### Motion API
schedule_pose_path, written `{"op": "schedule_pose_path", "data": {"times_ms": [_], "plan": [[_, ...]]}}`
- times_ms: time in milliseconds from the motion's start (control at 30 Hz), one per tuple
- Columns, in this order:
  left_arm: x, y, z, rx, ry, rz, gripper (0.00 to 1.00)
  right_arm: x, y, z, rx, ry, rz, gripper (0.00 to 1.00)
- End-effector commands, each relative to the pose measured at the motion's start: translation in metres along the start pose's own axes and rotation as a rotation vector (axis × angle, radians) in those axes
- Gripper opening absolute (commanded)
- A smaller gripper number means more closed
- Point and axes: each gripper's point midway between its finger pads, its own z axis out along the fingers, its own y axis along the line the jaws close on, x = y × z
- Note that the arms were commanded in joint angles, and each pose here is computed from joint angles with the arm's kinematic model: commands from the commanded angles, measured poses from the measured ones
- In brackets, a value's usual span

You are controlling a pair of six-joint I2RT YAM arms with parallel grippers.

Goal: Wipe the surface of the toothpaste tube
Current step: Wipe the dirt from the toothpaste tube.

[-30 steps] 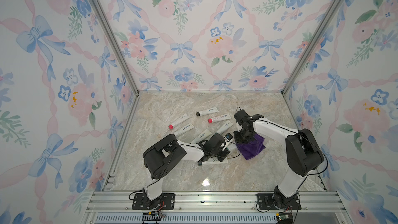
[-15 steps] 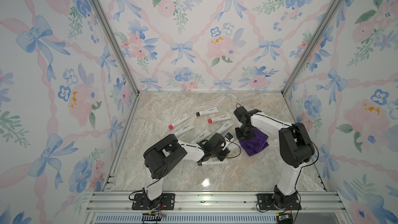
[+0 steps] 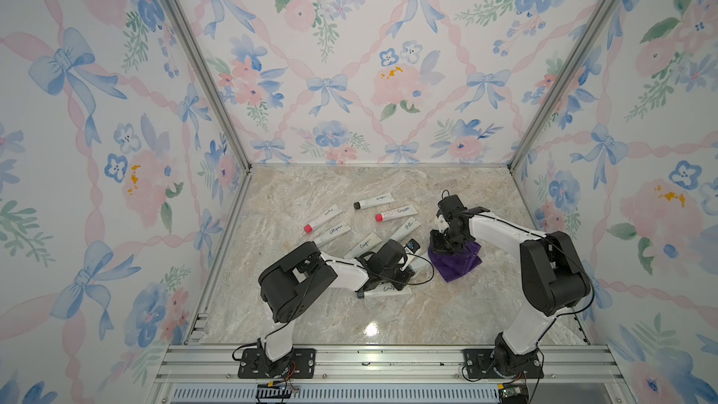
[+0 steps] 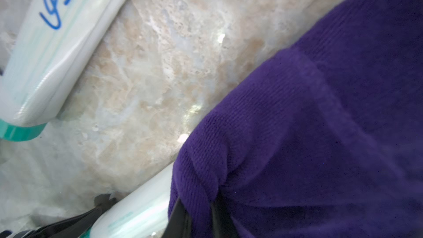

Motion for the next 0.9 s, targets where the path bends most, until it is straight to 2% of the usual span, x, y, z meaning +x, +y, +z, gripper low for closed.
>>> {"op": "schedule_pose_path", "data": {"times_ms": [0, 167, 400, 500, 700, 867], "plan": [[0.009, 0.003, 0.005, -0.014, 0.03, 0.001, 0.11, 0.044, 0.044, 0.005, -0.216, 0.146, -0.008, 0.14], [0.009, 0.003, 0.006, -0.012, 0.031, 0.001, 0.11, 0.046, 0.035, 0.006, -0.169, 0.148, -0.013, 0.15], [0.008, 0.004, 0.003, -0.018, 0.026, 0.001, 0.11, 0.029, -0.03, 0.016, 0.167, 0.148, -0.01, 0.14], [0.009, 0.004, 0.004, -0.02, 0.029, 0.001, 0.11, 0.02, -0.053, 0.013, 0.238, 0.125, 0.027, 0.14], [0.009, 0.004, 0.004, -0.017, 0.029, 0.001, 0.11, 0.01, -0.076, 0.009, 0.248, 0.092, 0.095, 0.14], [0.009, 0.004, 0.005, -0.017, 0.029, 0.0, 0.11, 0.012, -0.043, 0.014, 0.153, 0.101, 0.049, 0.14]]}}
